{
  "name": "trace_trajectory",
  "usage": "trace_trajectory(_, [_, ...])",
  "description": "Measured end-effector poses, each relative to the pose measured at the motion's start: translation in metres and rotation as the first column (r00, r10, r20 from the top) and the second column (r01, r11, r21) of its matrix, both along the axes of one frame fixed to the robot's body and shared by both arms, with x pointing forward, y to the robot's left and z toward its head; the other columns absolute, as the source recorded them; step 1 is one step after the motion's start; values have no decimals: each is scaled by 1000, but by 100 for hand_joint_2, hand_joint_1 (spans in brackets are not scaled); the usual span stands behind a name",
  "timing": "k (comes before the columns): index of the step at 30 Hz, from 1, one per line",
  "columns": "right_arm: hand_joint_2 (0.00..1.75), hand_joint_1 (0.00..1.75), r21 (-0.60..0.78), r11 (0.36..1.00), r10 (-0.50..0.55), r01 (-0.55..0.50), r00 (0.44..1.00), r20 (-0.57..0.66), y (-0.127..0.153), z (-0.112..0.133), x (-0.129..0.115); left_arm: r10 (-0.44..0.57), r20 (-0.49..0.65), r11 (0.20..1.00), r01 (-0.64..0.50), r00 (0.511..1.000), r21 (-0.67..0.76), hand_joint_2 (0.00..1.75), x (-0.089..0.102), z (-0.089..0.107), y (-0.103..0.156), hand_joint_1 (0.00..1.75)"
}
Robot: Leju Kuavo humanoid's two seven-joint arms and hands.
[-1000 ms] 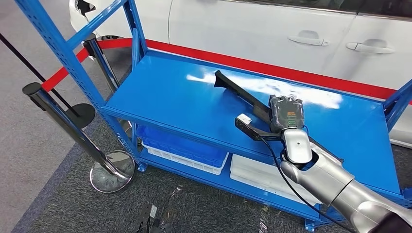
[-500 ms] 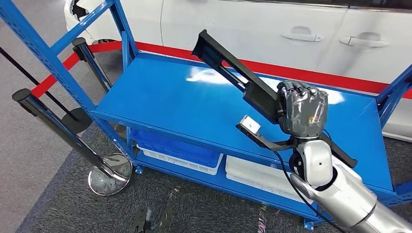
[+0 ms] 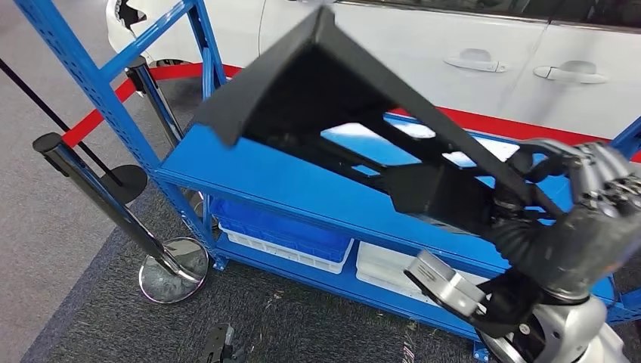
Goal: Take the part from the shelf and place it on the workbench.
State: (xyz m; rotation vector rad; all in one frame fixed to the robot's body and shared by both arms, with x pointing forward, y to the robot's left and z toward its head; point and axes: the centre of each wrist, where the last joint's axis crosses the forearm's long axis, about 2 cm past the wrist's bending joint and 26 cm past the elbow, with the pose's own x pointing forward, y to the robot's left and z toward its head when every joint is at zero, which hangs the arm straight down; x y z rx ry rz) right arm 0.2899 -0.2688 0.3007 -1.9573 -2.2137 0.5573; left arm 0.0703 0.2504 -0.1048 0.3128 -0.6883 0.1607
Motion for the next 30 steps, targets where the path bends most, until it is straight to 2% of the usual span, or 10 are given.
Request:
trace_trajectory(6, [175,169,71,991,103,-109,991,85,8,13,-27,-24,-22,1000,24,999,-4,0,0,0,5,0])
trace_trajectory(9, [175,169,183,963,201,-198,980,4,11,20,-33,-8,-18,1000,7,1000,-4,0,0,-1,6,0])
trace_trajectory(13, [175,169,329,885,387,-330,913,-126,18,22,-37,12,-23,1000,-12,1000,-7,0,-1,-1,7,0])
trace_trajectory(18, [175,169,400,809,525,-430,836,-162,26,21,-43,30,-31,999,-30,999,-10,0,0,-1,13,0])
trace_trajectory(22, [175,169,406,787,568,-465,803,-182,31,20,-46,29,-36,999,-30,999,-18,0,0,-1,17,0])
trace_trajectory(30, [175,169,403,775,596,-487,775,-210,38,12,-53,25,-34,999,-25,999,-21,0,1,-1,20,0])
